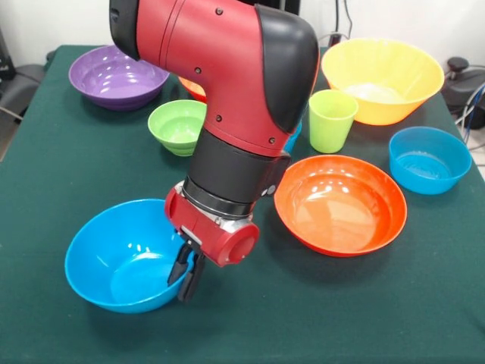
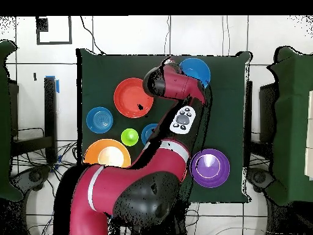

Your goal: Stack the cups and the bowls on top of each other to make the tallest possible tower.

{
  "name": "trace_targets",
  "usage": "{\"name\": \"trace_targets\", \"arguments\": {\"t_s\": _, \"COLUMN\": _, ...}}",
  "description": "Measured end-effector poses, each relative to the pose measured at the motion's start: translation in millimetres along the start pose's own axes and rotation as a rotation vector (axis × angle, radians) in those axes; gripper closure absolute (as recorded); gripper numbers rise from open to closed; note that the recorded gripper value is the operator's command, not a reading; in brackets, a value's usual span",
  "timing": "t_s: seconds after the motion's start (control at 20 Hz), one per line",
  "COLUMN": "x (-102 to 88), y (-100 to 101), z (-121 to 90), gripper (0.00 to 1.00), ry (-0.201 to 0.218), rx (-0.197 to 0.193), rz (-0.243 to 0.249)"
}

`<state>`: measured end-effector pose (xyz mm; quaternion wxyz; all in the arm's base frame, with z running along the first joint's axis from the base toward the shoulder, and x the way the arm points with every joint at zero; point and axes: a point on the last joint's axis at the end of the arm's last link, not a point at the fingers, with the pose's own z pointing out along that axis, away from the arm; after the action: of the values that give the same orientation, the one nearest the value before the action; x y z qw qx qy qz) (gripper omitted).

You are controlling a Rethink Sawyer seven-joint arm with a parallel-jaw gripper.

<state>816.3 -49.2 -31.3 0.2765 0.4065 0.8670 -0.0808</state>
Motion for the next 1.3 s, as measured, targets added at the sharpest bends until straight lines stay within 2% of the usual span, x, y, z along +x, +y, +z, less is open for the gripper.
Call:
{"name": "trace_targets", "arguments": {"t_s": 0.8, "x": -1.0, "y": -1.3, "z": 0.2, "gripper": 1.00, "ry": -0.002, "rx": 0.003, "rz": -0.002}}
{"name": "trace_targets", "arguments": {"t_s": 0.85, "x": -0.6, "y": -1.4, "z": 0.4, "gripper": 0.00, "ry": -0.002, "rx": 0.003, "rz": -0.002}}
{"name": "trace_targets", "arguments": {"t_s": 1.1, "x": -0.7, "y": -2.3, "z": 1.2, "gripper": 0.00, "ry": -0.001, "rx": 0.004, "rz": 0.000}}
{"name": "trace_targets", "arguments": {"t_s": 1.3, "x": -1.3, "y": -2.6, "z": 4.0, "gripper": 0.00, "ry": 0.020, "rx": -0.009, "rz": 0.033}}
